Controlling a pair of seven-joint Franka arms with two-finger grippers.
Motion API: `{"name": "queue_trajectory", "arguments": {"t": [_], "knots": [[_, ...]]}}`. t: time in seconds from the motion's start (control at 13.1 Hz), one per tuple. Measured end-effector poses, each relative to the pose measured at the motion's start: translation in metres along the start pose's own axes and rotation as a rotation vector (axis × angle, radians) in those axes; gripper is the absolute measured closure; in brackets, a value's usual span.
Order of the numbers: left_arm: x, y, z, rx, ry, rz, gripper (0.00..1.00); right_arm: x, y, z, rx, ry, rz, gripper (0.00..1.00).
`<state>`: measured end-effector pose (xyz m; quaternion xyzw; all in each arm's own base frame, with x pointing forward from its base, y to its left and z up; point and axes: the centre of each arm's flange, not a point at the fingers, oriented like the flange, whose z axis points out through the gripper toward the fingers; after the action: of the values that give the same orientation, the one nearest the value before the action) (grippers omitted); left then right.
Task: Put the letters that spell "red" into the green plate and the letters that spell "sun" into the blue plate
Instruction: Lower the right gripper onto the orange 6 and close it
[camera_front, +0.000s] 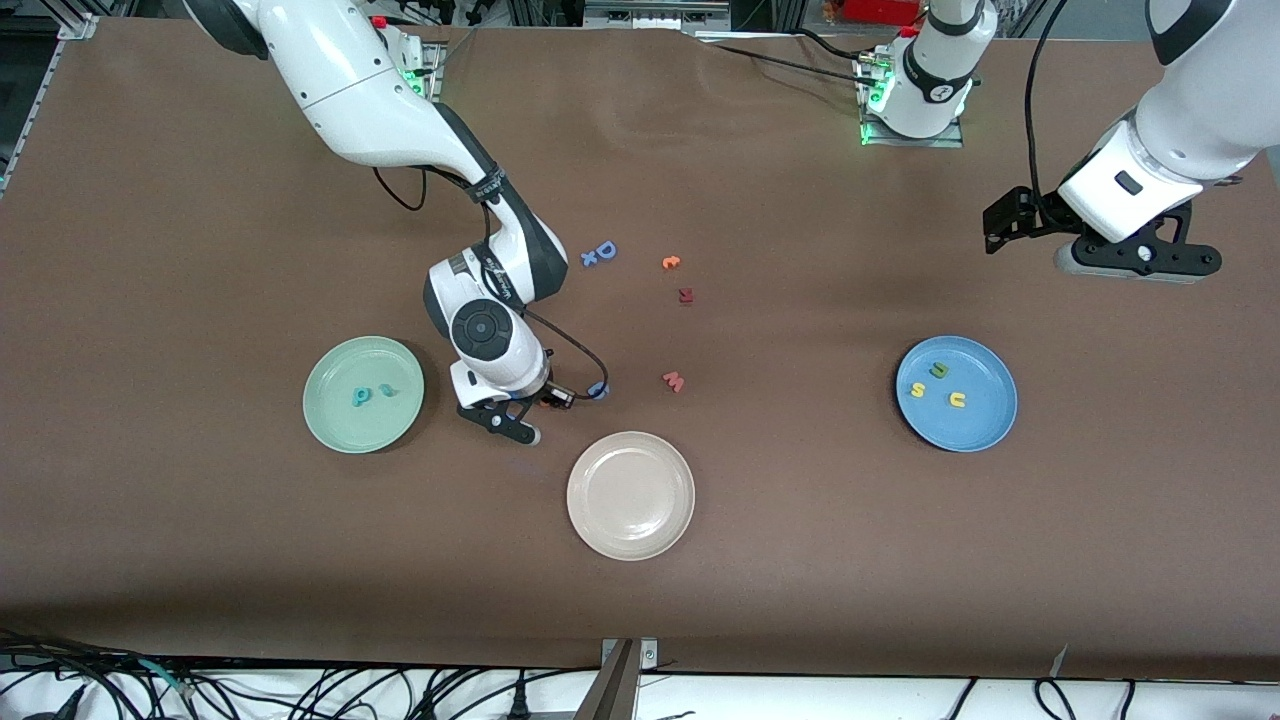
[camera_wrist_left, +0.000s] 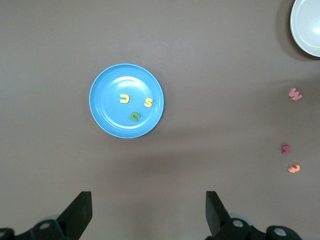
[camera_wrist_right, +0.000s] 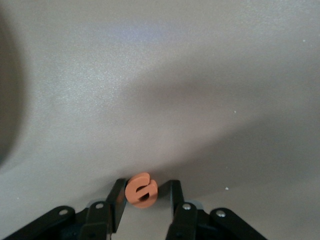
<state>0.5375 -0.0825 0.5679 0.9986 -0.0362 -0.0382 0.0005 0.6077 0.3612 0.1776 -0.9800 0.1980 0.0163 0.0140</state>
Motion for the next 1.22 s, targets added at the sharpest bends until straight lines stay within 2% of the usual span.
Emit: {"name": "queue_trajectory", "arguments": {"t": [0.08, 0.38, 0.46, 1.22], "knots": [[0.0, 0.0, 0.0001, 0.0, 0.0, 0.0, 0.0, 0.0003, 0.0002, -0.0003, -0.001, 0.0, 0.0, 0.61], [0.0, 0.0001, 0.0001, 0.0, 0.0, 0.0, 0.0, 0.0009, 0.0008, -0.0006, -0.003, -0.001, 0.001, 0.67], [0.0, 0.0001, 0.0001, 0.0, 0.0, 0.0, 0.0, 0.0009, 0.0007, -0.001, -0.004, -0.001, 0.001, 0.72], [0.0, 0.0002, 0.0001, 0.0, 0.0, 0.0, 0.0, 0.0026, 0.001, -0.0027, -0.012, -0.006, -0.001, 0.71]]}}
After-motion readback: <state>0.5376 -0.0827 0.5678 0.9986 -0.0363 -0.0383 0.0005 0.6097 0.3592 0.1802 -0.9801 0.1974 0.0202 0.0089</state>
